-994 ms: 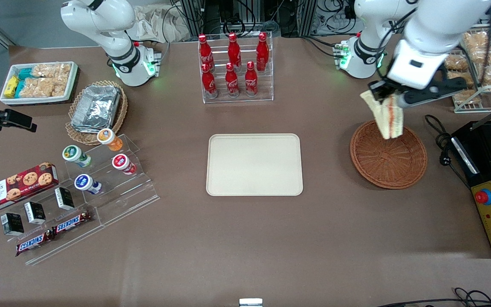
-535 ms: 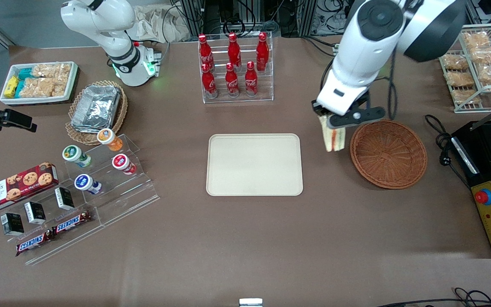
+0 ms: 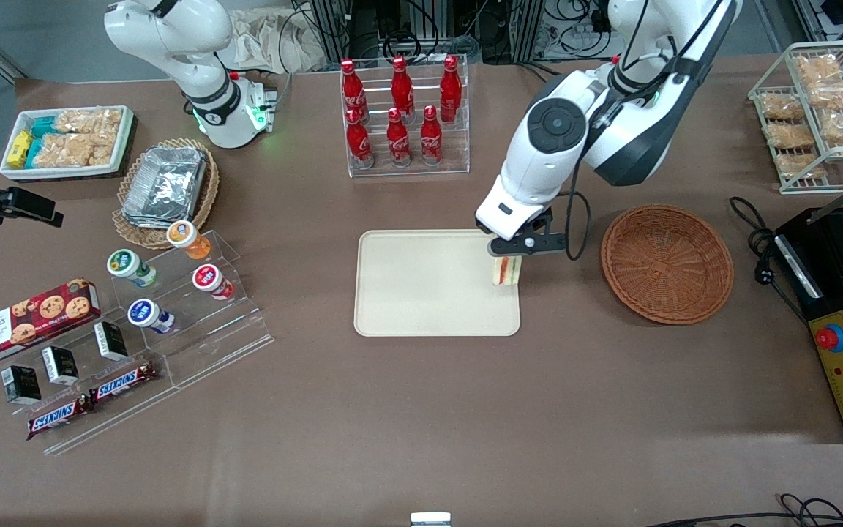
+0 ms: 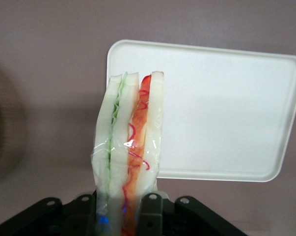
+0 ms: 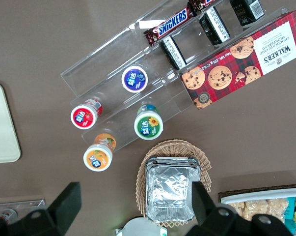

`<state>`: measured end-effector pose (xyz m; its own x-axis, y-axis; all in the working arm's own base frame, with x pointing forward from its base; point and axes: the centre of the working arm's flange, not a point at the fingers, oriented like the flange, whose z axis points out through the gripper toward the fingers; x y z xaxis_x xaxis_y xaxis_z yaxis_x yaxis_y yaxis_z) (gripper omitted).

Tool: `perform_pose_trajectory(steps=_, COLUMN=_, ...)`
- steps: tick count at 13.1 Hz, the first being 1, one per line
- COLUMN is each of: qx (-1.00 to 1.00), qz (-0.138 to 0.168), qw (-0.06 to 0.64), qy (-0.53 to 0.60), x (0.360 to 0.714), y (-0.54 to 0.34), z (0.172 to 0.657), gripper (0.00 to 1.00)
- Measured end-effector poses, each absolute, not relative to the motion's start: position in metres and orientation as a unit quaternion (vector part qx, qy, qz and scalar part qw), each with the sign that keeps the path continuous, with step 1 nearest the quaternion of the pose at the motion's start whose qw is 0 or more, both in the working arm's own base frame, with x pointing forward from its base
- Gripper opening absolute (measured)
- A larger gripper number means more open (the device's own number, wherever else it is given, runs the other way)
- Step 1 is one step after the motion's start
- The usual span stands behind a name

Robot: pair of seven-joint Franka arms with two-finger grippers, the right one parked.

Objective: Place sandwich from basket to tray
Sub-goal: 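Carry the sandwich over the cream tray and lower it, then set the sandwich on the tray and open the left gripper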

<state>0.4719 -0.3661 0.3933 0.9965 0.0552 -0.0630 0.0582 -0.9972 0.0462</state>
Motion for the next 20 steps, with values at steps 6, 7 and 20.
perform_pose_trajectory(steps=6, qx=0.999, qz=-0.026, qw=-0.007, qy=-0.017, x=0.465, y=-0.372, z=0.291, gripper=0.25)
perform_pose_trajectory(steps=7, qx=0.999, qz=-0.024, qw=-0.012, qy=-0.021, x=0.465, y=-0.374, z=0.275, gripper=0.25)
perform_pose_trajectory(steps=20, qx=0.999, qz=0.001, qw=-0.039, qy=-0.027, x=0.46, y=-0.389, z=0.216, gripper=0.79)
